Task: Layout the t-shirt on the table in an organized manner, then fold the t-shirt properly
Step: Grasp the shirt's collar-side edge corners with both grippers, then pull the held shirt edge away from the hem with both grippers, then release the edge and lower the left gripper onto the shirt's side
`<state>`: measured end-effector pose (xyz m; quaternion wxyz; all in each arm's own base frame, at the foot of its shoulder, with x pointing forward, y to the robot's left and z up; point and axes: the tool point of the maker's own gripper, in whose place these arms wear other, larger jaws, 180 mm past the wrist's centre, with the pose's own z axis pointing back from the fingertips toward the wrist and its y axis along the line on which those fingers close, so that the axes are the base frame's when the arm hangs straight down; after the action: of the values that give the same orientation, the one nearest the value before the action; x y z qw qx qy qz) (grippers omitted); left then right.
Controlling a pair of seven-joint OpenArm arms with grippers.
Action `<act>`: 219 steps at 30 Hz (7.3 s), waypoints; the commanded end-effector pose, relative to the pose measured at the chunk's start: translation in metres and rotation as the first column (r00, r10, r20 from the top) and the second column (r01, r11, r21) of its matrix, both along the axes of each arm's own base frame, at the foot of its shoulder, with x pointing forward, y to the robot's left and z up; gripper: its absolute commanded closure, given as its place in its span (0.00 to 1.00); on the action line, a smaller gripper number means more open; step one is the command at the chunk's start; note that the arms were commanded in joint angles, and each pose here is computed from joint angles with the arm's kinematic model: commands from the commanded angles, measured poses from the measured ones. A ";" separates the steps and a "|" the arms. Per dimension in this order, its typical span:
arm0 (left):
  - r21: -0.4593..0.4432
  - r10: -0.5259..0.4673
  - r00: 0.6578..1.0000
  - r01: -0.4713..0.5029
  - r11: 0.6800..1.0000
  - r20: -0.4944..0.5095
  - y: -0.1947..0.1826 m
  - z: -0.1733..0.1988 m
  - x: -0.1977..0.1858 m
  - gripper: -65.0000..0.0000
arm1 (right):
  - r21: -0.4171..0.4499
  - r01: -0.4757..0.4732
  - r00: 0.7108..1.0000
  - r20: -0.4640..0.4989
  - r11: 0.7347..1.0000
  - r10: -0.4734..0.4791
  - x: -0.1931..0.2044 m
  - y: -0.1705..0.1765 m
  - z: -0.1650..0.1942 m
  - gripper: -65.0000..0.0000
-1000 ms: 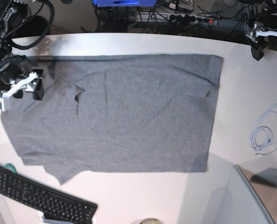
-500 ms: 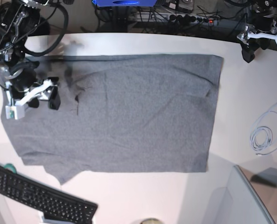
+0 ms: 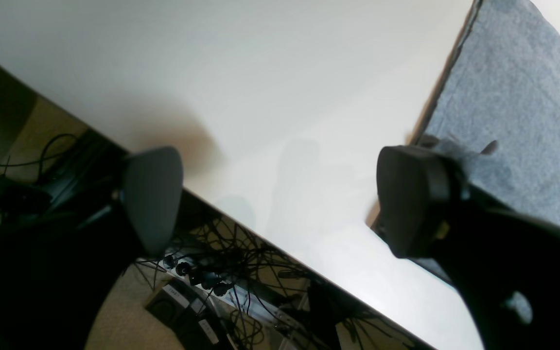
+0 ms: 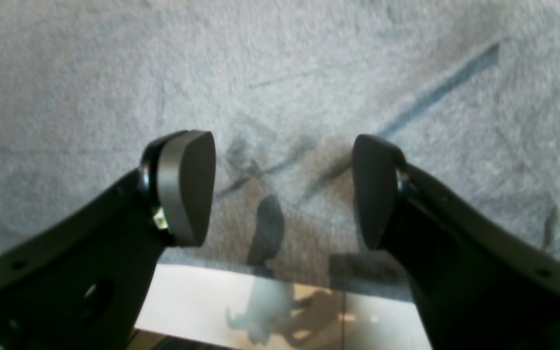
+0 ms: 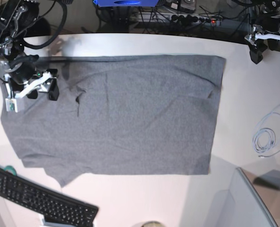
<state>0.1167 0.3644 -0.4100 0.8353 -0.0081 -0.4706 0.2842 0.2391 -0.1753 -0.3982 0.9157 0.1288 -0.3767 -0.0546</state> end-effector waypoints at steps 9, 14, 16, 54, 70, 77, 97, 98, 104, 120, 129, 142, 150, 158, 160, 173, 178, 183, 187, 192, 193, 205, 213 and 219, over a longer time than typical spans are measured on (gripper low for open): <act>0.023 -0.010 0.999 0.009 1.000 0.046 0.003 0.012 0.008 0.07 | -0.044 -0.007 0.998 0.068 0.999 0.010 0.012 -0.015 0.018 0.37; 0.037 -0.003 0.999 0.001 0.999 0.044 0.009 0.014 0.005 0.07 | -0.043 -0.009 0.997 0.072 0.999 0.013 0.014 -0.014 0.019 0.37; 0.050 -0.009 0.999 0.007 0.999 0.043 0.013 0.017 0.005 0.07 | -0.046 -0.009 0.997 0.072 0.999 0.012 0.014 -0.016 0.019 0.37; 0.172 0.112 0.993 -0.104 0.980 -0.035 0.065 0.020 -0.053 0.08 | -0.124 0.043 0.999 0.017 0.991 -0.041 -0.025 -0.049 0.017 0.37; 0.060 -0.258 0.966 0.258 0.964 -0.012 -0.045 -0.001 0.045 0.08 | -0.132 0.048 0.999 0.007 0.990 -0.048 -0.027 -0.054 0.014 0.37; -0.081 -0.397 0.918 0.395 0.915 -0.014 -0.110 -0.037 0.065 0.08 | -0.155 0.043 0.999 0.003 0.987 -0.043 -0.029 -0.061 0.016 0.37; -0.232 -0.349 0.933 0.323 0.917 -0.083 -0.116 -0.088 0.046 0.70 | -0.040 0.495 0.857 -0.144 0.868 -0.495 -0.106 -0.143 -0.044 0.36; -0.232 -0.347 0.934 0.320 0.919 -0.085 -0.115 -0.088 0.045 0.76 | -0.035 0.497 0.855 -0.150 0.867 -0.496 -0.107 -0.142 -0.047 0.36; -0.235 -0.350 0.932 0.321 0.918 -0.092 -0.116 -0.089 0.042 1.00 | 0.035 0.523 0.837 -0.207 0.852 -0.506 -0.102 -0.142 -0.074 0.36; -0.167 -0.373 0.926 0.359 0.918 -0.063 -0.110 -0.068 0.053 1.00 | 0.102 0.548 0.829 -0.201 0.830 -0.522 -0.072 -0.159 -0.081 0.44; -0.156 -0.375 0.925 0.362 0.919 -0.062 -0.108 -0.064 0.053 1.00 | 0.064 0.536 0.838 -0.159 0.842 -0.522 -0.068 -0.167 -0.064 0.99; 0.050 -0.426 0.889 0.439 0.897 -0.171 -0.076 0.019 0.086 1.00 | -0.035 0.533 0.816 -0.243 0.845 -0.525 -0.039 -0.181 0.019 0.99; -0.061 -0.420 0.853 0.423 0.904 -0.309 -0.078 -0.019 0.024 1.00 | -0.014 0.557 0.762 -0.390 0.831 -0.517 -0.065 -0.168 -0.028 0.99; -0.140 -0.395 0.859 0.369 0.919 -0.327 -0.082 -0.048 -0.004 1.00 | 0.001 0.562 0.746 -0.433 0.827 -0.506 -0.081 -0.155 -0.072 0.98; -0.141 -0.388 0.868 0.361 0.922 -0.309 -0.086 -0.047 -0.003 1.00 | 0.001 0.571 0.742 -0.430 0.821 -0.515 -0.082 -0.157 -0.072 0.98; -0.114 -0.381 0.884 0.363 0.925 -0.272 -0.082 -0.040 0.015 1.00 | -0.005 0.575 0.736 -0.433 0.818 -0.520 -0.088 -0.156 -0.073 0.98; -0.103 -0.382 0.883 0.368 0.924 -0.273 -0.077 -0.038 0.018 1.00 | -0.005 0.575 0.735 -0.436 0.818 -0.519 -0.089 -0.156 -0.074 0.98; -0.103 -0.383 0.879 0.369 0.924 -0.283 -0.077 -0.038 0.013 1.00 | -0.004 0.575 0.732 -0.445 0.818 -0.516 -0.093 -0.153 -0.076 0.97; -0.105 -0.382 0.875 0.368 0.924 -0.299 -0.076 -0.039 0.006 1.00 | -0.019 0.570 0.742 -0.419 0.822 -0.524 -0.095 -0.150 -0.067 0.84; -0.109 -0.381 0.872 0.365 0.925 -0.309 -0.075 -0.040 0.000 1.00 | -0.062 0.557 0.769 -0.337 0.828 -0.543 -0.091 -0.151 -0.040 0.42; -0.102 -0.382 0.871 0.369 0.924 -0.309 -0.075 -0.038 0.000 1.00 | -0.074 0.555 0.775 -0.316 0.829 -0.547 -0.090 -0.154 -0.033 0.39; 0.159 -0.186 0.947 0.232 0.960 -0.261 -0.001 0.036 -0.004 0.17 | -0.141 0.446 0.876 -0.135 0.884 -0.464 -0.047 -0.165 0.012 0.38; 0.190 -0.363 0.914 0.394 0.899 -0.178 -0.042 0.043 0.090 0.92 | -0.121 0.147 0.986 -0.066 0.982 -0.156 0.045 -0.127 -0.015 0.71; 0.153 -0.452 0.843 0.508 0.848 -0.293 -0.072 0.001 0.144 1.00 | -0.056 0.162 0.983 -0.074 0.985 -0.166 0.074 -0.130 -0.040 0.97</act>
<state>0.2555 0.2866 -0.4202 0.9341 -0.0040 -0.3568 0.0126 0.3043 -0.2953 -0.4519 0.9317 0.0819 -0.3293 -0.1299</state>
